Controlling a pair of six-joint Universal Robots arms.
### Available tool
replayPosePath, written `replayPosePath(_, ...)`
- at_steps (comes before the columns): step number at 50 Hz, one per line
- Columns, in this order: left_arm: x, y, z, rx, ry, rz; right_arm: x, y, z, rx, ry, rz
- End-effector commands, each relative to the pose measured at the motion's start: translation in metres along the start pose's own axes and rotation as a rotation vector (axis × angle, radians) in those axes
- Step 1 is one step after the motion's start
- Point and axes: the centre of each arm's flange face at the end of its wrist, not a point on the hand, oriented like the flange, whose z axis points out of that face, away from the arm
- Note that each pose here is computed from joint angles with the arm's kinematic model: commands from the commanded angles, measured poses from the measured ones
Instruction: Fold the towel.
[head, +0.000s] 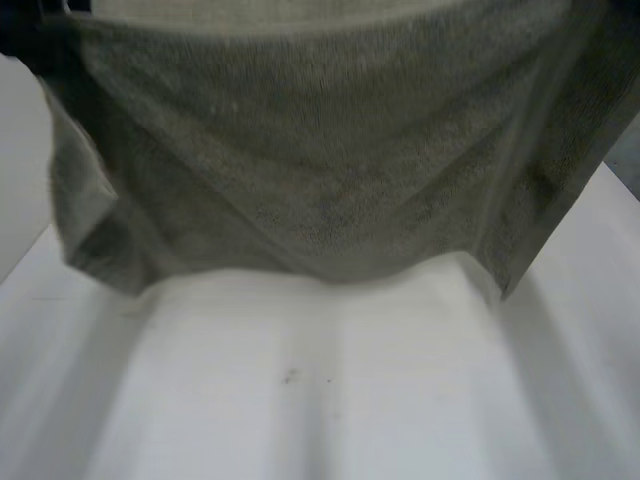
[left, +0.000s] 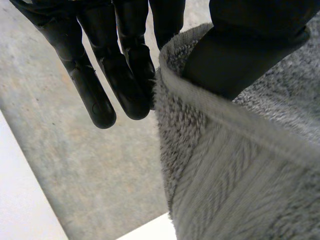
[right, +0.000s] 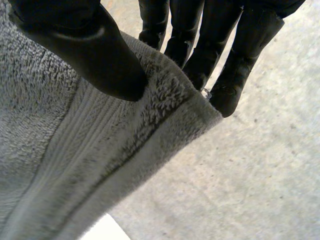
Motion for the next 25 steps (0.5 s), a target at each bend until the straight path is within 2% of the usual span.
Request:
replayPosePath(1, -0.012, 0.010, 0.022, -0.106, -0.027, -0.006, -0.001, 0.018, 0.017, -0.113, -0.043, 0.005)
replayPosePath(3, -0.011, 0.023, 0.029, -0.159, -0.021, -0.011, -0.006, 0.032, 0.023, -0.166, -0.072, 0.010)
replayPosePath(5, -0.008, 0.056, 0.047, -0.268, -0.004, -0.020, -0.016, 0.062, 0.035, -0.256, -0.115, 0.011)
replayPosePath(6, -0.008, 0.056, 0.047, -0.268, -0.004, -0.020, -0.016, 0.062, 0.035, -0.257, -0.115, 0.011)
replayPosePath(8, -0.006, 0.090, 0.065, -0.360, 0.006, -0.026, -0.026, 0.091, 0.049, -0.322, -0.152, 0.012)
replayPosePath(11, -0.005, 0.108, 0.075, -0.403, 0.014, -0.029, -0.030, 0.105, 0.059, -0.341, -0.153, 0.012)
replayPosePath(13, -0.003, 0.131, 0.097, -0.414, 0.036, -0.033, -0.036, 0.122, 0.085, -0.299, -0.111, -0.012)
replayPosePath(14, -0.003, 0.131, 0.097, -0.414, 0.036, -0.033, -0.036, 0.122, 0.085, -0.299, -0.111, -0.012)
replayPosePath(16, -0.001, 0.132, 0.121, -0.322, 0.054, -0.036, -0.045, 0.124, 0.112, -0.197, -0.051, -0.042)
replayPosePath(19, -0.002, 0.121, 0.130, -0.245, 0.052, -0.033, -0.042, 0.120, 0.125, -0.125, -0.008, -0.053)
replayPosePath(21, -0.005, 0.082, 0.142, -0.041, 0.037, -0.032, -0.034, 0.099, 0.140, 0.036, 0.067, -0.071)
replayPosePath(22, -0.005, 0.082, 0.142, -0.040, 0.037, -0.032, -0.034, 0.098, 0.140, 0.037, 0.068, -0.071)
replayPosePath(24, -0.006, 0.031, 0.139, 0.174, 0.030, -0.082, -0.020, 0.062, 0.142, 0.207, 0.141, -0.058)
replayPosePath(25, -0.006, 0.031, 0.139, 0.175, 0.030, -0.082, -0.020, 0.061, 0.142, 0.208, 0.141, -0.058)
